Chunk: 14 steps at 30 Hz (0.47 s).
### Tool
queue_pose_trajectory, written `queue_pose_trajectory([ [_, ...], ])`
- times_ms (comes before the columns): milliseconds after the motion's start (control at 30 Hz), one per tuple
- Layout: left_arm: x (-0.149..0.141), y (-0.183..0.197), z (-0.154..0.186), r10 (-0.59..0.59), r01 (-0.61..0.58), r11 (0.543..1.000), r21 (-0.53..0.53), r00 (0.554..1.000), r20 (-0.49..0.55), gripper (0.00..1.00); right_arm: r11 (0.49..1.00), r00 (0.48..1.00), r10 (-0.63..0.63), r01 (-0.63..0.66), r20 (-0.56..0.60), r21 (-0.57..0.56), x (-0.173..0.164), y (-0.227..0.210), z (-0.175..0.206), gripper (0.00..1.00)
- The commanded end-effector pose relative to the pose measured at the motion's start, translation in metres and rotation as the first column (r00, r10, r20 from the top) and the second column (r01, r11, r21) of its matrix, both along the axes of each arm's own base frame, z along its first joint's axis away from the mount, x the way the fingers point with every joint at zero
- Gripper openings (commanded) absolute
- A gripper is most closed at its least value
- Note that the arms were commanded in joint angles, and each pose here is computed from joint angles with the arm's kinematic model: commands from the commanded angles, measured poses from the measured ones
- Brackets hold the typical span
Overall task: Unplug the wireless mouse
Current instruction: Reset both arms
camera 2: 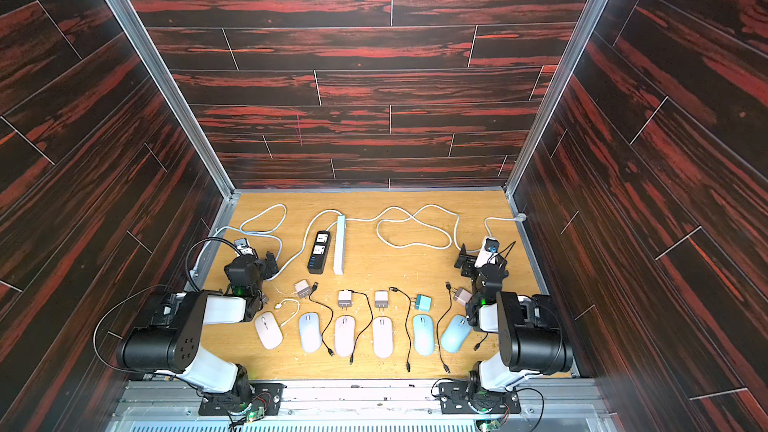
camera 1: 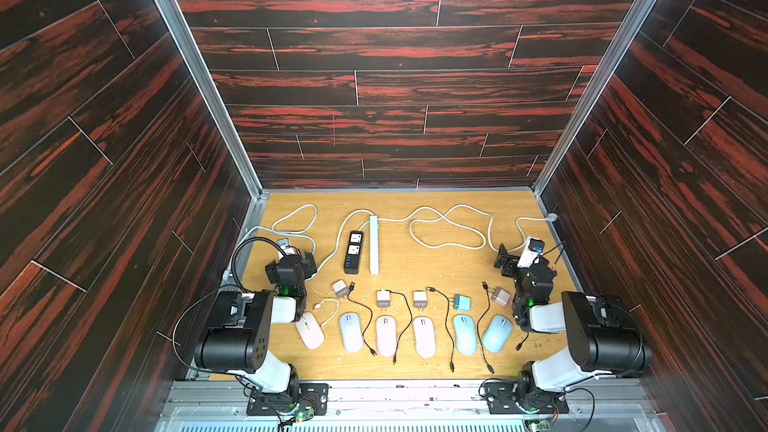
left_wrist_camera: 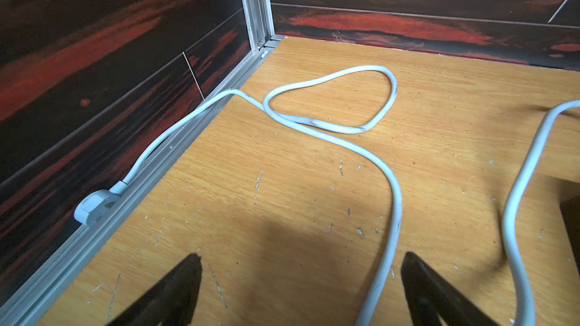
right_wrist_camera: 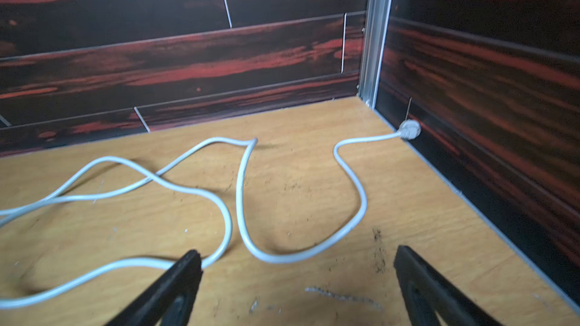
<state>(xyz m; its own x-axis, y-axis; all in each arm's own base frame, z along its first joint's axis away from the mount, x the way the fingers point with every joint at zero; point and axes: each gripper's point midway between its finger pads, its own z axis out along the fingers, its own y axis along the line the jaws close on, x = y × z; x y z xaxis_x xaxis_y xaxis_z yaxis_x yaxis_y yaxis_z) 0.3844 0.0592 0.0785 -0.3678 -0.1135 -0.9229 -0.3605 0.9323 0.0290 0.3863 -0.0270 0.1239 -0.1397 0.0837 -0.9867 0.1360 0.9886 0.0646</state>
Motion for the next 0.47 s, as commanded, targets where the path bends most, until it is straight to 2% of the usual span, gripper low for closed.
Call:
queue_pose_trajectory([
  [0,0.0058,0.0018,0.0178,0.004,-0.004,1.000,-0.001,0.999,0.049,1.00,0.998,0.998,-0.056,0.055,-0.014,-0.034,-0.0015,-0.0063,-0.0044,0.98],
  [433,0.0056,0.0016,0.0172,0.003,-0.003,1.000,-0.001,0.999,0.047,1.00,1.000,0.999,-0.005,0.006,-0.034,0.006,0.0014,-0.0069,-0.0076,0.98],
])
